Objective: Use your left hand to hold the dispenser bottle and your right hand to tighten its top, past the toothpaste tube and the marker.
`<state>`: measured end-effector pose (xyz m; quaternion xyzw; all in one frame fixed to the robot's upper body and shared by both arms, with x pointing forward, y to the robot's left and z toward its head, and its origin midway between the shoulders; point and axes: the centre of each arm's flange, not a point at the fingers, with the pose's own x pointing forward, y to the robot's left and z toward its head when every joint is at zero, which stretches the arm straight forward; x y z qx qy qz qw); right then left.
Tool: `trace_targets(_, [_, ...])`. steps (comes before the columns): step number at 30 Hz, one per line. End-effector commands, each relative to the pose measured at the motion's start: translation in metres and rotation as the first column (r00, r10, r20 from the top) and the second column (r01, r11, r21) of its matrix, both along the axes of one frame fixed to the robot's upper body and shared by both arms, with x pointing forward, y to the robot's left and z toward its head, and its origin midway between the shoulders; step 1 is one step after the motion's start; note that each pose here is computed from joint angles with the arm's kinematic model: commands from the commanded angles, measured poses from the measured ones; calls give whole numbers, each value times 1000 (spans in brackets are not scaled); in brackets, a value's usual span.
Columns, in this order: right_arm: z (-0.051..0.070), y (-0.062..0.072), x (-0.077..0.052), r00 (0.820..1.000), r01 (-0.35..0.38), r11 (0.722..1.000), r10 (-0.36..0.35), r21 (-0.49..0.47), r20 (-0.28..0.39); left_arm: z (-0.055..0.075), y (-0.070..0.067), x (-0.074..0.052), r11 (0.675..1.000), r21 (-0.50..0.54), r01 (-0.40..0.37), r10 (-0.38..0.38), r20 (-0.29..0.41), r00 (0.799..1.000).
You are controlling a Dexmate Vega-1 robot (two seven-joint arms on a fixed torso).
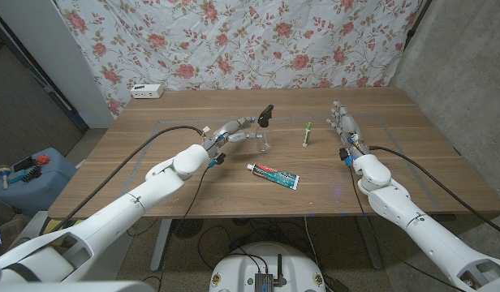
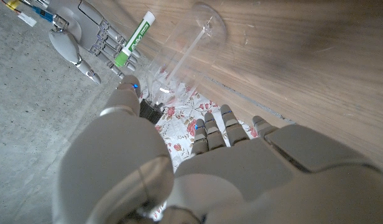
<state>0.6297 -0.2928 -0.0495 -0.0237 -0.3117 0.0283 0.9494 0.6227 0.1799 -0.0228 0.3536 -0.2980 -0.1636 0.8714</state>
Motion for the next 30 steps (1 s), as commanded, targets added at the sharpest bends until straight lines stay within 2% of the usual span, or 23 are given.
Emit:
trace_targets(1, [-3, 0, -2, 1000, 0, 1000, 0, 6, 3, -5, -6, 8, 1000, 0, 2, -2, -14, 1000])
trace_targets(19, [-6, -4, -4, 1000, 4, 1000, -4, 3, -1, -6, -21, 19, 999, 2, 34, -34, -18, 999])
trace_targets(30, [-9, -5, -6, 1000, 11, 1000, -11, 13, 0, -6, -24, 23, 999, 0, 32, -32, -27, 999])
